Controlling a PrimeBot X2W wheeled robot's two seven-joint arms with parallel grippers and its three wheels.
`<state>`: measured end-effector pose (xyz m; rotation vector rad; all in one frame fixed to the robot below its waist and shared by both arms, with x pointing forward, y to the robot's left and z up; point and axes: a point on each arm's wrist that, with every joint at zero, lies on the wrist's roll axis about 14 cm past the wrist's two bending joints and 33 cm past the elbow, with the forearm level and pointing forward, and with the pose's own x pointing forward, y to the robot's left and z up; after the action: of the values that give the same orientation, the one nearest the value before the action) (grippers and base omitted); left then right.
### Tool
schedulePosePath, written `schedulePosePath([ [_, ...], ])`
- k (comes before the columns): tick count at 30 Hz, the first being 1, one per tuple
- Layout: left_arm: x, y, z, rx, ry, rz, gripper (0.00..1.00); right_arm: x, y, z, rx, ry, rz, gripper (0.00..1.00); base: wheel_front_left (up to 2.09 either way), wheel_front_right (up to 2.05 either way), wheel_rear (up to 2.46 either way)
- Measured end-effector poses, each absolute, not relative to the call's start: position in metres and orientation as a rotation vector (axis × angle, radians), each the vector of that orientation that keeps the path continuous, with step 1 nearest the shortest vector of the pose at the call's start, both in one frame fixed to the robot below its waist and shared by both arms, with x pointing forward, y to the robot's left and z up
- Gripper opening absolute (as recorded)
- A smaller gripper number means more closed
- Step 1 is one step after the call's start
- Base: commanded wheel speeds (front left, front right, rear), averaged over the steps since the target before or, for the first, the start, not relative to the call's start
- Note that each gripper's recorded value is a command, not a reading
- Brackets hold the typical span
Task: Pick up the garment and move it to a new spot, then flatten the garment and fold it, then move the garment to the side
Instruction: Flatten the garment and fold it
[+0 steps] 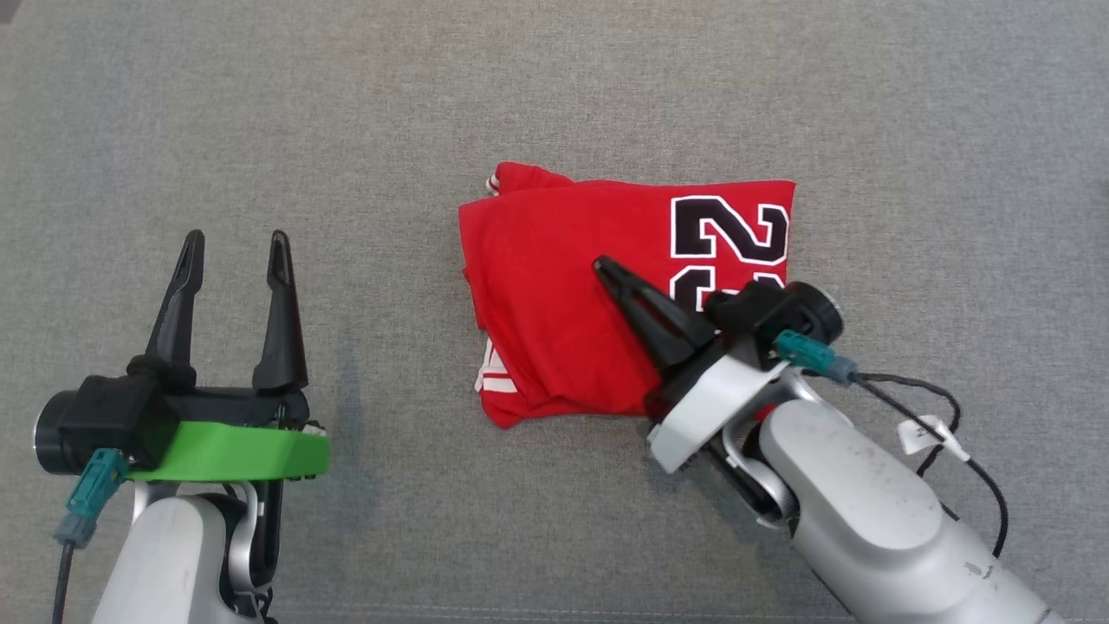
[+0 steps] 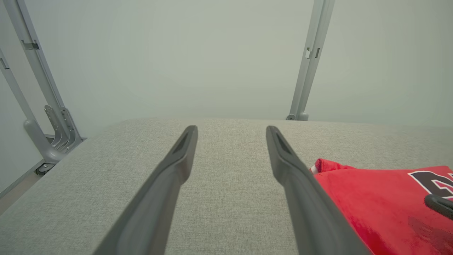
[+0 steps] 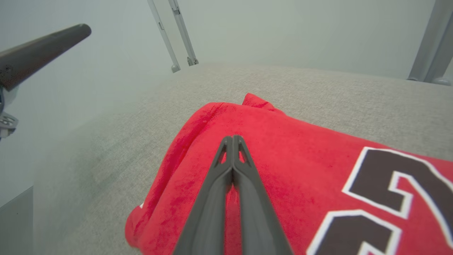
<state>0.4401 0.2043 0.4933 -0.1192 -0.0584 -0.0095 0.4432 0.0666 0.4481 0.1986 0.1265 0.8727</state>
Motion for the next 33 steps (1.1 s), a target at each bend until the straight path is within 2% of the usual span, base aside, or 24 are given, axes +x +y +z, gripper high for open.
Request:
schedulePosePath([
  [3, 0.440, 0.206, 0.498, -0.117, -0.072, -0.004, 1.00, 0.465, 0.037, 0.465, 0.214, 0.063, 0.762, 0.00, 0.00, 0.00, 0.00],
  [4, 0.440, 0.206, 0.499, -0.116, -0.074, -0.003, 1.00, 0.471, 0.023, 0.468, 0.218, 0.048, 0.716, 0.09, 0.00, 0.00, 0.00],
  [5, 0.439, 0.206, 0.499, -0.116, -0.075, -0.004, 1.00, 0.476, 0.010, 0.471, 0.215, 0.032, 0.673, 0.29, 0.00, 0.00, 0.00],
  [6, 0.439, 0.206, 0.501, -0.116, -0.080, -0.004, 1.00, 0.481, -0.005, 0.474, 0.212, 0.016, 0.626, 0.58, 0.00, 0.00, 0.00],
  [7, 0.439, 0.206, 0.503, -0.115, -0.087, -0.004, 1.00, 0.486, -0.021, 0.477, 0.208, 0.002, 0.577, 0.94, 0.00, 0.00, 0.00],
  [8, 0.439, 0.206, 0.505, -0.115, -0.092, -0.005, 1.00, 0.489, -0.036, 0.480, 0.204, -0.011, 0.531, 1.00, 0.00, 0.00, 0.00],
  [11, 0.437, 0.204, 0.512, -0.115, -0.108, -0.011, 1.00, 0.492, -0.089, 0.488, 0.174, -0.051, 0.379, 1.00, 0.00, 0.00, 0.00],
  [16, 0.431, 0.202, 0.519, -0.103, -0.126, -0.024, 1.00, 0.481, -0.130, 0.498, 0.148, -0.080, 0.262, 1.00, 0.00, 0.00, 0.00],
  [33, 0.396, 0.198, 0.538, -0.074, -0.132, -0.052, 1.00, 0.423, -0.167, 0.527, 0.116, -0.102, 0.165, 1.00, 0.00, 0.00, 0.00],
])
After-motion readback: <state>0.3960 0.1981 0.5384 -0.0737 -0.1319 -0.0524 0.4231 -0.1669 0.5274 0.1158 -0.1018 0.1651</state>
